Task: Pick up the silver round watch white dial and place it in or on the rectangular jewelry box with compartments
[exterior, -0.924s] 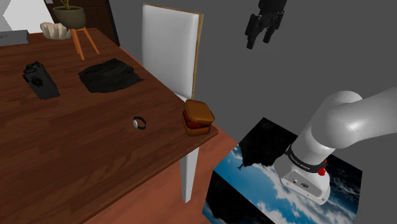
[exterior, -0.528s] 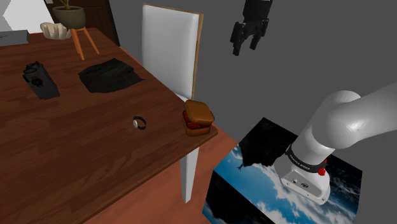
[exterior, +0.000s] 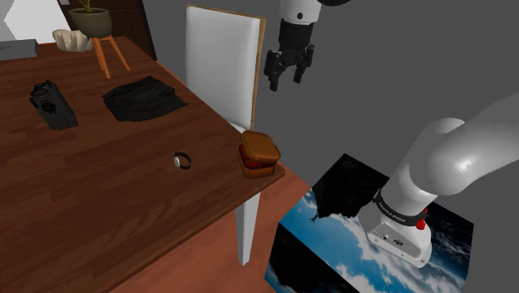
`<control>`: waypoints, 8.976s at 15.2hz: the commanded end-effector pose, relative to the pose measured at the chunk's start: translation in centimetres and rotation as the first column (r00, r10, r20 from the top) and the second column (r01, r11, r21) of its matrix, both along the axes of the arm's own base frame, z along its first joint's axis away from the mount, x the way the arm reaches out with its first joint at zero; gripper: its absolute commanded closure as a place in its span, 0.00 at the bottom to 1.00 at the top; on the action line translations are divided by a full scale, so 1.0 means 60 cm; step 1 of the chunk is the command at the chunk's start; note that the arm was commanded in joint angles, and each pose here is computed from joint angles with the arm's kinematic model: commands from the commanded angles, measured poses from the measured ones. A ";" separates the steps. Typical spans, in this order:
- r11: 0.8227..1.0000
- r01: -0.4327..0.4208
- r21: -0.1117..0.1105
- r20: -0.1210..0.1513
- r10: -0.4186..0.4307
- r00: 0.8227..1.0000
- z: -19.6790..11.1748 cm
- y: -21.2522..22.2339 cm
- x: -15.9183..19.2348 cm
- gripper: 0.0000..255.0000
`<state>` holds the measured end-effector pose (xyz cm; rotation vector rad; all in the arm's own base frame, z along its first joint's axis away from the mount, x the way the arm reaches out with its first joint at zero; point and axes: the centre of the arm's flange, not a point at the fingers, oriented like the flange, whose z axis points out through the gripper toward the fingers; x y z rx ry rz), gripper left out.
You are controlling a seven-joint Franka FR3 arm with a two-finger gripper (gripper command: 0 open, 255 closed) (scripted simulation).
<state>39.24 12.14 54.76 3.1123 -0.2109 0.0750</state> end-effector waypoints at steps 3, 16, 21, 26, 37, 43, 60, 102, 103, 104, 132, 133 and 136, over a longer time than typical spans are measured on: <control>1.000 -0.004 0.021 -0.007 0.004 1.000 -0.046 0.062 0.044 0.00; 0.996 -0.019 0.083 -0.029 0.022 0.999 -0.170 0.268 0.180 0.00; 0.994 -0.025 0.107 -0.037 0.029 0.999 -0.216 0.350 0.231 0.00; 0.991 -0.030 0.131 -0.045 0.036 0.998 -0.259 0.433 0.281 0.00; 0.991 -0.030 0.131 -0.045 0.036 0.998 -0.327 0.443 0.282 0.00; 0.991 -0.030 0.131 -0.046 0.036 0.998 -0.327 0.443 0.282 1.00; 0.991 -0.030 0.131 -0.045 0.036 0.998 -0.256 0.443 0.282 1.00; 0.991 -0.030 0.131 -0.045 0.036 0.998 0.004 0.169 0.031 1.00; 0.991 -0.030 0.131 -0.045 0.036 0.998 0.006 0.153 0.016 1.00; 0.991 -0.030 0.131 -0.045 0.036 0.998 0.007 0.146 0.010 1.00; 0.991 -0.030 0.131 -0.045 0.036 0.998 -0.155 0.146 0.010 0.00; 0.991 -0.030 0.131 -0.045 0.036 0.998 -0.155 0.146 0.010 0.00; 0.991 -0.030 0.131 -0.045 0.036 0.998 -0.155 0.146 0.010 0.00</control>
